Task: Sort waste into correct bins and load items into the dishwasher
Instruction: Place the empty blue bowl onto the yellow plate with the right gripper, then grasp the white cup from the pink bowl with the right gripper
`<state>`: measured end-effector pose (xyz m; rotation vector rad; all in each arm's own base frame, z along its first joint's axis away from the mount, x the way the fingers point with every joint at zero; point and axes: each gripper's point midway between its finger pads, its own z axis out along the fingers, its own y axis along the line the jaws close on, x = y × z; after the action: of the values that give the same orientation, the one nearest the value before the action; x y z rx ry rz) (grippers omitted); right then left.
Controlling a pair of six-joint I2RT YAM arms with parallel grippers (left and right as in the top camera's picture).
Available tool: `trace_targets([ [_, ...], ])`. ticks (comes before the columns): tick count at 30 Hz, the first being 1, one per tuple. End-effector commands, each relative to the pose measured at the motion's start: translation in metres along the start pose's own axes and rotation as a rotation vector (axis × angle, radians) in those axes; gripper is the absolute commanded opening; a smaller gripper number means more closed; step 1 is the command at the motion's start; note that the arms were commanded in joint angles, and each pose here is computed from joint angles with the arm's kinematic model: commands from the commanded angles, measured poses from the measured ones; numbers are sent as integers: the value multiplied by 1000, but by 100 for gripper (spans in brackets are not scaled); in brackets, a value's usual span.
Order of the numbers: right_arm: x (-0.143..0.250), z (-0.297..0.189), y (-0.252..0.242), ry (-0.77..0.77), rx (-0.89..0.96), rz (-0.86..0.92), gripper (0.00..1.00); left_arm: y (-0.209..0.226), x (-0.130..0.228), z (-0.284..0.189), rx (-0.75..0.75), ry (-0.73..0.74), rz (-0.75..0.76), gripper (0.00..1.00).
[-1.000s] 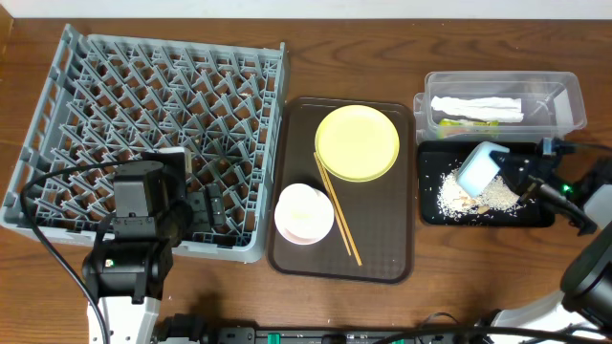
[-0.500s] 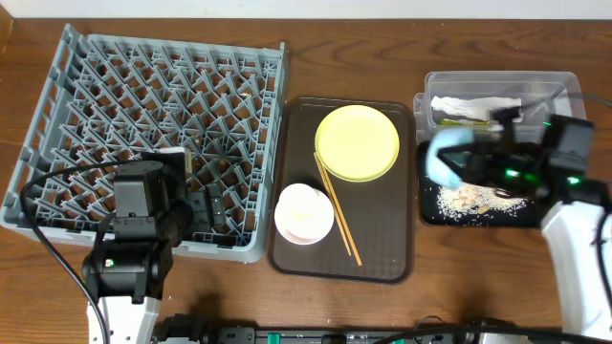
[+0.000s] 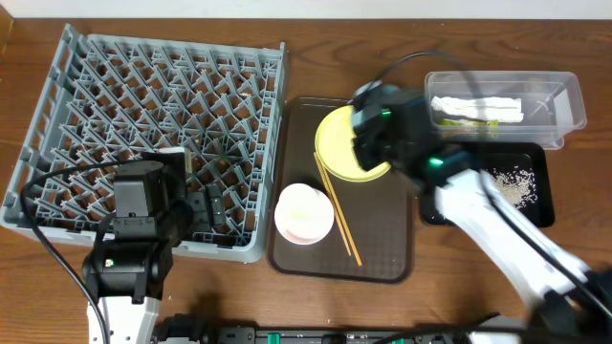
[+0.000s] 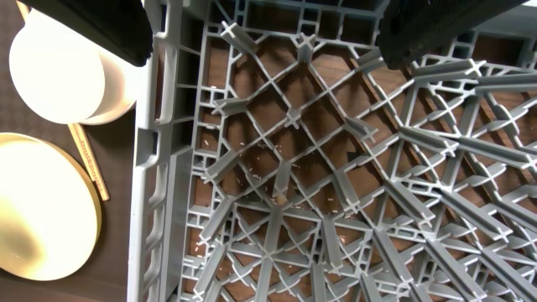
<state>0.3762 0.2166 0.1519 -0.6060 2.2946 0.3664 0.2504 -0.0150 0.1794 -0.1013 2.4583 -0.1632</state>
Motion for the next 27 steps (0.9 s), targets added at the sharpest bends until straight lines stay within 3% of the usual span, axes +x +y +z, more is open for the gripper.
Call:
trace_targets([
  [1,36,46,0,124,69,-77,1,0,-7,-4,-5,-20,21,89],
  [7,66,75,12,210,45,-110,1,0,-7,-4,-5,-20,21,89],
  [10,68,75,19,215,22,-118,14,0,-7,-4,-5,-20,21,89],
  [12,58,67,28,194,-7,-122,23,0,-7,-4,-5,-20,21,89],
  [18,2,17,62,81,-166,-113,36,0,-7,-4,-5,-20,21,89],
  [21,-6,-5,84,67,-284,-112,42,0,-7,-5,-5,-21,21,89],
  [24,11,-12,101,134,-370,-107,45,0,-7,-4,-5,-20,21,89],
  [27,45,-8,110,261,-378,-106,41,0,-7,-4,-5,-20,21,89],
])
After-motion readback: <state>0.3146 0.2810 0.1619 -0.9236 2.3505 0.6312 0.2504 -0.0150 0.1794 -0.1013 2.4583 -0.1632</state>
